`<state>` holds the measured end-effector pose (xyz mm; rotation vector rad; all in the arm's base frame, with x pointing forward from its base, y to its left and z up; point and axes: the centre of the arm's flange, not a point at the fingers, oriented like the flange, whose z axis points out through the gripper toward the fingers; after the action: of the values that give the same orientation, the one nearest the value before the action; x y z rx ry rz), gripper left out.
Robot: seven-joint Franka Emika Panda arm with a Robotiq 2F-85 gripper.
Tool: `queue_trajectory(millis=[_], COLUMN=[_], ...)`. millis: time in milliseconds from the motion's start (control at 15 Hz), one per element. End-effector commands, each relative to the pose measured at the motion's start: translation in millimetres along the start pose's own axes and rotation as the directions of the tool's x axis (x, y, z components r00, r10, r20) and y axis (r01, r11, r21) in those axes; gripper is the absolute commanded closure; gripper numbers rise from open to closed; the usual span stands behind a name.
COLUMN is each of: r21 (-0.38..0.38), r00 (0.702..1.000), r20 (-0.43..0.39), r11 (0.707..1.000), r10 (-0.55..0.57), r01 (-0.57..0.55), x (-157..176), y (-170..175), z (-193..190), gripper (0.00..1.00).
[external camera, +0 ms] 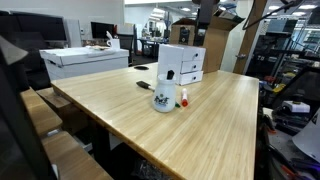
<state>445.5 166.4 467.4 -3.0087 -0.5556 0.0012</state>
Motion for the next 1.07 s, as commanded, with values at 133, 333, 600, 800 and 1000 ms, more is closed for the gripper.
queue_trajectory(millis=[133, 333, 600, 800, 1000], r21=[0.019, 0.063, 0.109, 0.140, 0.168], r00=[0.966, 0.903, 0.811, 0.727, 0.641], r20=[0.017, 0.064, 0.066, 0.030, -0.022], r11=[0.966, 0.905, 0.812, 0.723, 0.629], r10=[-0.257, -0.424, -0.581, -0.686, -0.767], r01=[0.257, 0.421, 0.573, 0.676, 0.759], x=[-36, -31, -14, -4, 8], y=[21, 15, -8, -26, -32], z=[29, 55, 77, 95, 109], gripper=[0.00, 0.00, 0.00, 0.00, 0.00])
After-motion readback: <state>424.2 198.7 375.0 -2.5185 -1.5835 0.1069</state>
